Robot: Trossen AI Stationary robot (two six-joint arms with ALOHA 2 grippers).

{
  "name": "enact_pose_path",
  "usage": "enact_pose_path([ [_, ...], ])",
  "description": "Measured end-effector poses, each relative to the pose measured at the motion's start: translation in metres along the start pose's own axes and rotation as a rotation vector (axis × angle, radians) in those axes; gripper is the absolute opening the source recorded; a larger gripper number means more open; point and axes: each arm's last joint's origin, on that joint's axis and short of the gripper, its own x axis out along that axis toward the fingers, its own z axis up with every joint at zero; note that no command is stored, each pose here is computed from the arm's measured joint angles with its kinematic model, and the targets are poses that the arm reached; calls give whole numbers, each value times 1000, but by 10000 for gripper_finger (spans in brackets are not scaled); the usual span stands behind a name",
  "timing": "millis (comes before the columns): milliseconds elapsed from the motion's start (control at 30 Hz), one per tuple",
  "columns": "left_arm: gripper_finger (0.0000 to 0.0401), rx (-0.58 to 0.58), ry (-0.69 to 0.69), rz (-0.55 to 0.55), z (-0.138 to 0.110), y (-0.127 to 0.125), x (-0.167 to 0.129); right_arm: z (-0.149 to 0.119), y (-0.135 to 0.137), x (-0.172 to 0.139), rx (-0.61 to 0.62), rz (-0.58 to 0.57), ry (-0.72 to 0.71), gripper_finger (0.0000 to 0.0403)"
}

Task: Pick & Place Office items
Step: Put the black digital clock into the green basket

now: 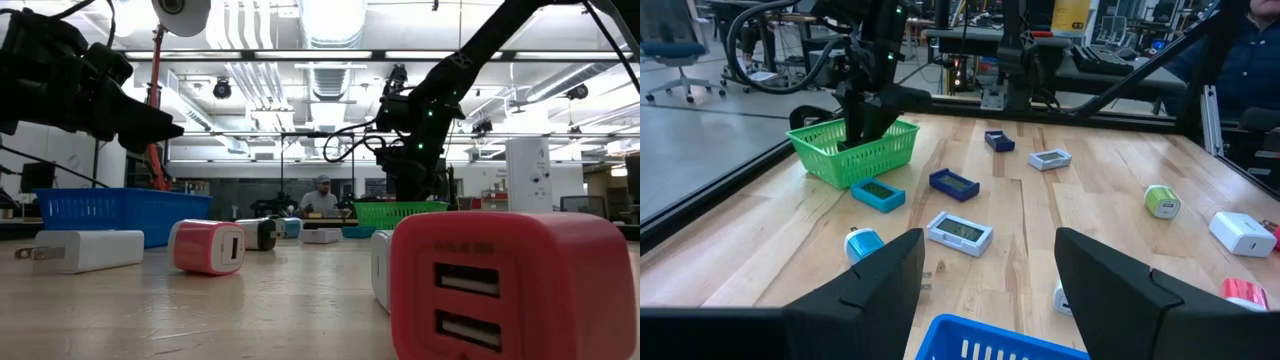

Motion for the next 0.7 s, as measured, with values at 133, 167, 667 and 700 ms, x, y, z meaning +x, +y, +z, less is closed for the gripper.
enact_pose_path([
  [133, 234, 0, 0, 0, 0, 0, 0, -2, 0, 1, 2, 0, 7, 136],
  [167, 234, 0, 0, 0, 0, 0, 0, -2, 0, 1, 2, 0, 9, 136],
  [667, 234, 0, 0, 0, 0, 0, 0, -17, 0, 10, -9, 2, 49, 143],
  [700, 234, 0, 0, 0, 0, 0, 0, -17, 0, 11, -9, 2, 50, 146],
])
